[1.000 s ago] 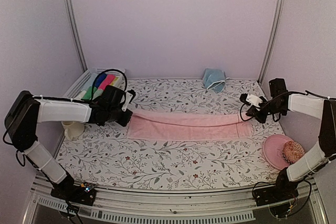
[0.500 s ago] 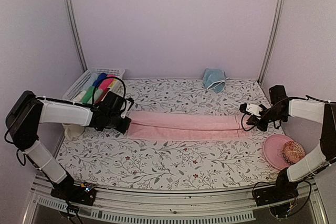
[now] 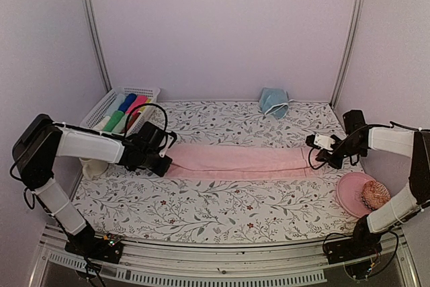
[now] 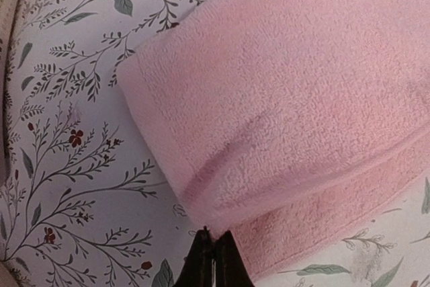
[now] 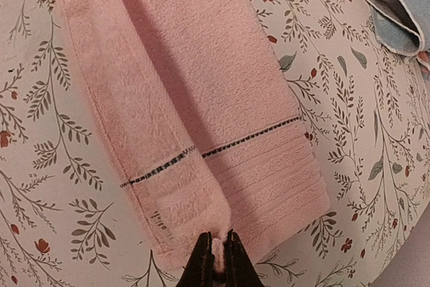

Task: Roll the towels
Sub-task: Fold the towel at the center of the board, then smooth out the towel at the center of the board.

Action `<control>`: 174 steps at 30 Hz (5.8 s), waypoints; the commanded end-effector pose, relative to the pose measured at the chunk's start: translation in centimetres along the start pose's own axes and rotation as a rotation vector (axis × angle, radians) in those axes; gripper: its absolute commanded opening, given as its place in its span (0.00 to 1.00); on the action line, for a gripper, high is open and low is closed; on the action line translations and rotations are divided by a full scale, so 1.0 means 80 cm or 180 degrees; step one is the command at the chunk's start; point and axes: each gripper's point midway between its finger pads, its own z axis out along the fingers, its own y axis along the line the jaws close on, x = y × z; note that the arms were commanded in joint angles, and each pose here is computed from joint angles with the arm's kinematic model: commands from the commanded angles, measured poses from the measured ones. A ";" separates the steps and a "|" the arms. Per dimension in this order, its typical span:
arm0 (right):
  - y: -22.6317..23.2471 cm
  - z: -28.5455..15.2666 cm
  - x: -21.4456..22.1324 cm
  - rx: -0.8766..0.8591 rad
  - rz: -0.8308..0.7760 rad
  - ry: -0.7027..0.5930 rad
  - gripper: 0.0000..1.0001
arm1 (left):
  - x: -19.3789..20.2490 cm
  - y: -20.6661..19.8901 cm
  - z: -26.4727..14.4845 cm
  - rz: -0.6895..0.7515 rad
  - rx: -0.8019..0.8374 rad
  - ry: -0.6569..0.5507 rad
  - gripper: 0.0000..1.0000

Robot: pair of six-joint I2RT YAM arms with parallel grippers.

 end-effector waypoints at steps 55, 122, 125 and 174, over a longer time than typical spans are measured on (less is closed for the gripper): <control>-0.014 0.009 0.013 0.0225 -0.0256 0.0367 0.03 | 0.001 -0.026 -0.042 -0.0016 0.0080 0.0029 0.00; 0.020 0.007 0.042 0.0033 -0.0518 0.0603 0.40 | 0.029 -0.050 -0.046 0.0045 0.0204 0.0278 0.56; 0.022 0.001 0.044 0.0004 -0.0509 0.0664 0.48 | 0.022 -0.051 -0.056 0.0013 0.0241 0.0183 0.68; -0.090 0.076 0.040 -0.0106 0.2820 0.0691 0.26 | -0.019 0.016 0.037 0.0107 -0.0871 0.0289 0.66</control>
